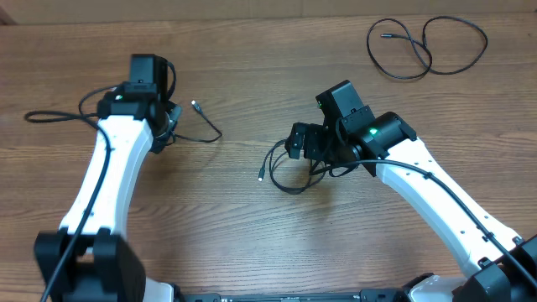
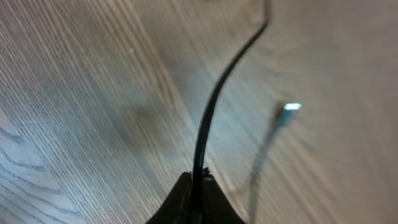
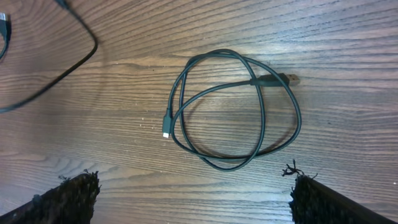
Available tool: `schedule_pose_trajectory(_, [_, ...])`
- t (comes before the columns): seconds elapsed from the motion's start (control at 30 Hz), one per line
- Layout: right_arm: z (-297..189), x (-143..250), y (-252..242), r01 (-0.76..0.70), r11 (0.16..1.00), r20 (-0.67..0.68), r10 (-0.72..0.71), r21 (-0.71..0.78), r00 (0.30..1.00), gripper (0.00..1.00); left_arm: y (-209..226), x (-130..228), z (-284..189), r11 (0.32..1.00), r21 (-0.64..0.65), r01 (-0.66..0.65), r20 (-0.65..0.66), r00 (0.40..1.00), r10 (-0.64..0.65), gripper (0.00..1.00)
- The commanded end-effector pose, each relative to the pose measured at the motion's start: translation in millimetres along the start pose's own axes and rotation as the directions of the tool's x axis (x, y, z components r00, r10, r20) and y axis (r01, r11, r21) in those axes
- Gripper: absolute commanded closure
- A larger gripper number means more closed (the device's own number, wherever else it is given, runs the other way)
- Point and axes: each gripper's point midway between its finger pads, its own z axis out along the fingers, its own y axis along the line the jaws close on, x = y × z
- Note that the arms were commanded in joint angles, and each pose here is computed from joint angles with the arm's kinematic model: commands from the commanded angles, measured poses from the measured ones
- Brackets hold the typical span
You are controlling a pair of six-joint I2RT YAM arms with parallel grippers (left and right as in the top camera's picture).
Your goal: Untangle cables
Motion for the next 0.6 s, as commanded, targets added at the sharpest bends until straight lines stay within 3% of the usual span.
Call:
schedule_pose_trajectory(0.0, [2.2, 0.1, -6.3, -0.010, 1.000, 0.000, 0.010, 0.024, 1.000, 0.00, 3.9, 5.1, 18.9, 0.998, -0.062, -0.026, -0.021, 0.999, 0.024, 0.83])
schedule_pose_trajectory(0.07, [2.1, 0.7, -6.9, -0.010, 1.000, -0.002, 0.010, 0.026, 1.000, 0.00, 5.7, 7.5, 24.4, 0.995, -0.079, -0.053, -0.033, 0.998, 0.051, 0.71])
schedule_pose_trajectory(0.1, [2.1, 0.6, -6.8, -0.010, 1.000, -0.002, 0.010, 0.026, 1.000, 0.00, 5.8, 7.7, 25.4, 0.994, -0.080, -0.072, -0.035, 0.997, 0.069, 0.61])
schedule_pose_trajectory(0.17, [2.1, 0.3, -6.5, -0.010, 1.000, 0.000, 0.010, 0.025, 1.000, 0.00, 4.7, 6.7, 25.2, 0.992, -0.075, -0.099, -0.034, 0.995, 0.097, 0.23])
schedule_pose_trajectory(0.23, [2.2, -0.6, -5.9, -0.009, 1.000, 0.003, 0.009, 0.022, 1.000, 0.00, 2.4, 5.2, 23.6, 0.987, -0.065, -0.145, -0.032, 0.989, 0.143, 0.00])
schedule_pose_trajectory(0.4, [2.2, -1.2, -5.5, -0.009, 1.000, 0.006, 0.009, 0.021, 1.000, 0.00, -8.8, 0.0, 8.8, 0.957, -0.025, -0.288, -0.049, 0.957, 0.286, 0.01])
schedule_pose_trajectory(0.57, [2.1, -7.4, -2.4, -0.005, 1.000, 0.032, 0.005, 0.009, 0.999, 0.00, -31.6, -13.5, -32.3, 0.960, 0.044, -0.277, -0.040, 0.959, 0.279, 0.01])
